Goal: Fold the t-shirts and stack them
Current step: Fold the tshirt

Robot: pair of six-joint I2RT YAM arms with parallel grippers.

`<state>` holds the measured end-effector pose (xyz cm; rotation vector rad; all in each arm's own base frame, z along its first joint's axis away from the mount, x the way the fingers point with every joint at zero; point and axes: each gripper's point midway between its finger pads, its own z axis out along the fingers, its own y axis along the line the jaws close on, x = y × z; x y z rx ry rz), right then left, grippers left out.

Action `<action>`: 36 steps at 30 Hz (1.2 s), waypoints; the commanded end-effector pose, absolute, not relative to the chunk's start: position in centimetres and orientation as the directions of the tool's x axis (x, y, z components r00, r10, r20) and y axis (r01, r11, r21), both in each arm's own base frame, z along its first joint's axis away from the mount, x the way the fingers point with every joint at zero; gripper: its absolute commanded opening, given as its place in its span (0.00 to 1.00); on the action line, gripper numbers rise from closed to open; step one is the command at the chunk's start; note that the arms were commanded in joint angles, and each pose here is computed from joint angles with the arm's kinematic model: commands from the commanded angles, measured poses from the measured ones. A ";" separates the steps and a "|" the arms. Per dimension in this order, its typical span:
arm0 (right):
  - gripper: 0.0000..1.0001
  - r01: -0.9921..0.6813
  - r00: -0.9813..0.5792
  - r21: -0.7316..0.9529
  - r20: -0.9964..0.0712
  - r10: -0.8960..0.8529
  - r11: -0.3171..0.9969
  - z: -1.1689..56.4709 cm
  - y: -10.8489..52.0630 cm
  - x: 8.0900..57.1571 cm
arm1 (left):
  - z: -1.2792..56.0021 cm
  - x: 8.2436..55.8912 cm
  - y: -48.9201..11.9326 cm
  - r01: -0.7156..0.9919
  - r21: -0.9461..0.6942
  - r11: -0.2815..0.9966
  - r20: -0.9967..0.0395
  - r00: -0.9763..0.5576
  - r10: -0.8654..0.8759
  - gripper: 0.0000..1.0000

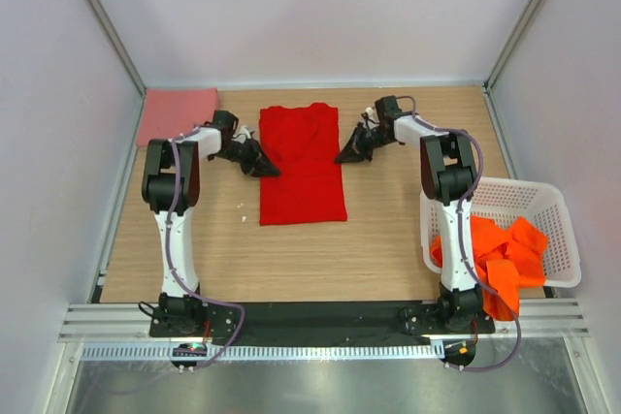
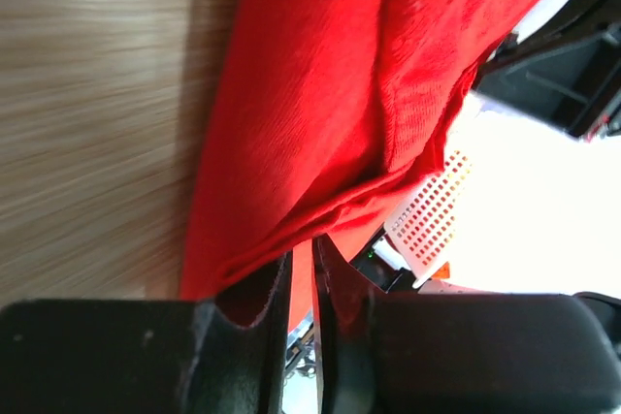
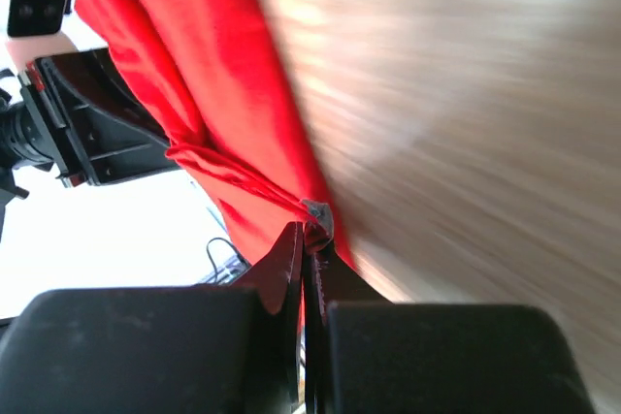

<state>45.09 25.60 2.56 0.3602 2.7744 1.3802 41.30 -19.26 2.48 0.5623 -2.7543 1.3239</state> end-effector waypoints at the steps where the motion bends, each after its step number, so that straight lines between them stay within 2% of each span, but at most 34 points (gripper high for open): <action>1: 0.02 0.199 -0.972 0.734 0.063 0.227 0.649 1.8 22.7 45.6 | 3.8 42.2 -18.5 -0.289 -0.758 0.585 0.126 -0.945 -0.303 0.18; 7: 0.03 0.118 -0.982 0.601 -0.047 0.182 0.791 4.0 19.4 45.3 | 10.3 41.9 -18.6 -0.196 -0.795 0.575 0.018 -0.953 -0.301 0.37; 11: 0.08 0.084 -0.979 0.573 -0.106 0.175 0.815 6.6 18.8 44.4 | 14.7 41.1 -18.2 -0.132 -0.793 0.594 -0.074 -0.949 -0.308 0.41; 14: 0.19 0.062 -0.978 0.581 -0.127 0.165 0.812 8.6 19.0 42.6 | 15.4 39.0 -16.9 -0.134 -0.738 0.662 -0.106 -0.945 -0.309 0.47; 15: 0.26 0.055 -0.983 0.575 -0.112 0.145 0.816 8.2 19.3 41.2 | 15.2 38.3 -16.3 -0.130 -0.708 0.695 -0.126 -0.944 -0.304 0.50; 16: 0.29 0.036 -0.981 0.580 -0.134 0.139 0.814 9.4 19.4 40.5 | 14.0 37.0 -15.8 -0.157 -0.683 0.713 -0.099 -0.947 -0.304 0.52; 18: 0.39 0.028 -0.987 0.577 -0.113 0.114 0.816 8.7 19.9 38.4 | 13.7 35.4 -15.2 -0.156 -0.657 0.738 -0.109 -0.948 -0.298 0.54; 20: 0.45 -0.021 -0.989 0.588 -0.131 0.070 0.809 9.5 21.3 36.5 | 11.2 32.7 -14.6 -0.197 -0.619 0.761 -0.057 -0.954 -0.293 0.55; 22: 0.46 -0.048 -0.993 0.584 -0.117 0.025 0.810 8.7 22.4 33.7 | 10.5 31.1 -14.3 -0.208 -0.608 0.767 -0.053 -0.953 -0.300 0.56; 23: 0.48 -0.040 -0.996 0.578 -0.085 0.011 0.815 7.6 22.5 32.1 | 8.9 29.2 -14.2 -0.236 -0.592 0.771 -0.010 -0.954 -0.300 0.56; 26: 0.50 -0.041 -0.998 0.580 -0.064 -0.004 0.813 6.3 23.2 29.4 | 8.3 27.7 -14.3 -0.250 -0.602 0.758 -0.009 -0.948 -0.319 0.59; 30: 0.52 -0.031 -0.998 0.594 -0.057 0.004 0.804 5.4 23.3 28.0 | 6.6 25.7 -14.6 -0.297 -0.616 0.730 0.038 -0.936 -0.349 0.59; 36: 0.55 -0.024 -0.999 0.576 -0.041 -0.001 0.817 4.0 22.7 27.1 | 5.4 25.5 -15.0 -0.331 -0.615 0.716 0.087 -0.930 -0.356 0.60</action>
